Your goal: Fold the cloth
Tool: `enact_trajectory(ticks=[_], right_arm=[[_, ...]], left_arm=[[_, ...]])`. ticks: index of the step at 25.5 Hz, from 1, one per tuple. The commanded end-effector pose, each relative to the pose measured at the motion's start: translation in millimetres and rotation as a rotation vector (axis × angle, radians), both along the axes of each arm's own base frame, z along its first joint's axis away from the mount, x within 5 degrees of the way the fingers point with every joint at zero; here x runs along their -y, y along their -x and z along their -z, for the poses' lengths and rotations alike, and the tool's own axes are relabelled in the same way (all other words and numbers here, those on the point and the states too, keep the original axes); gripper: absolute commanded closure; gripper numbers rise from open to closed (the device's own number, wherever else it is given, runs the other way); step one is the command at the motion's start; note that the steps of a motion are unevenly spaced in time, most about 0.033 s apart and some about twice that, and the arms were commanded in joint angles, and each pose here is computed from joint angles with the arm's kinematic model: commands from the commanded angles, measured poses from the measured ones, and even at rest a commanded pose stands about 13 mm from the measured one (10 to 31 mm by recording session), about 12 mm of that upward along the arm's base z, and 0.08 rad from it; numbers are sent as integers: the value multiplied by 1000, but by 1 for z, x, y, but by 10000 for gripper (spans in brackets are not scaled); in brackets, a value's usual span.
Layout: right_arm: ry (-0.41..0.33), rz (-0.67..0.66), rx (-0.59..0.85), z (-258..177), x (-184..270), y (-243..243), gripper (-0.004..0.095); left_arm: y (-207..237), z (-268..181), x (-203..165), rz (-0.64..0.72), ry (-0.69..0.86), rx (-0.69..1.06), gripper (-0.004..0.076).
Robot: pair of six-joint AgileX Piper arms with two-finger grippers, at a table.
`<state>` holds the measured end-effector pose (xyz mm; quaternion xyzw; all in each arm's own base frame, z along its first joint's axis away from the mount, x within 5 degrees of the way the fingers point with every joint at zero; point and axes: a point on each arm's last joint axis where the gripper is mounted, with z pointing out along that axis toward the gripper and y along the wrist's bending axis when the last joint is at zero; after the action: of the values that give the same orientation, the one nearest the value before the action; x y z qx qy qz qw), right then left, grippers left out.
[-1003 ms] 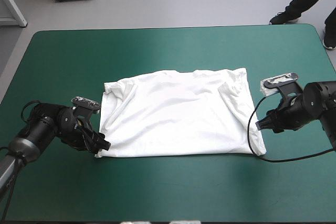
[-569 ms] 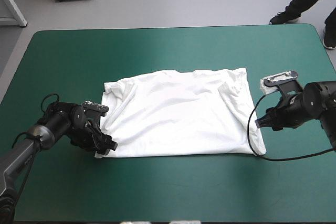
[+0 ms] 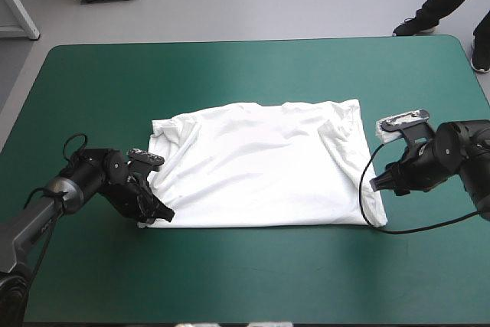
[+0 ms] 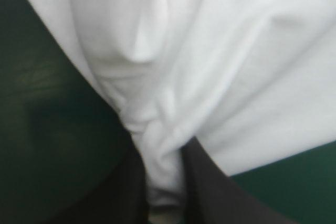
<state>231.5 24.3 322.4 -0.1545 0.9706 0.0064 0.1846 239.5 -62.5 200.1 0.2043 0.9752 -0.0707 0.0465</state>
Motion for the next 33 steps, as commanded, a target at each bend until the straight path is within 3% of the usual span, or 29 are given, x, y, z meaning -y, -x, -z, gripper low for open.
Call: enact_trajectory(ticks=[1, 6, 10, 23, 26, 33], right_arm=[[-26, -7, 16, 6, -2, -1, 416], [-46, -37, -75, 44, -6, -6, 408], [-50, -46, -149, 63, -8, -18, 325], [-88, -34, -287, 105, -13, -38, 341], [-109, -24, -303, 109, -15, -39, 459], [-140, -59, -310, 109, -19, -39, 882]], left_arm=[[5, 9, 10, -40, 91, -42, 731], [4, 7, 10, -39, 93, -34, 733], [5, 3, 10, -38, 97, -18, 733], [6, 2, 11, -28, 100, -24, 733], [6, 2, 11, -29, 102, -24, 733], [5, 2, 11, -47, 103, -20, 733]])
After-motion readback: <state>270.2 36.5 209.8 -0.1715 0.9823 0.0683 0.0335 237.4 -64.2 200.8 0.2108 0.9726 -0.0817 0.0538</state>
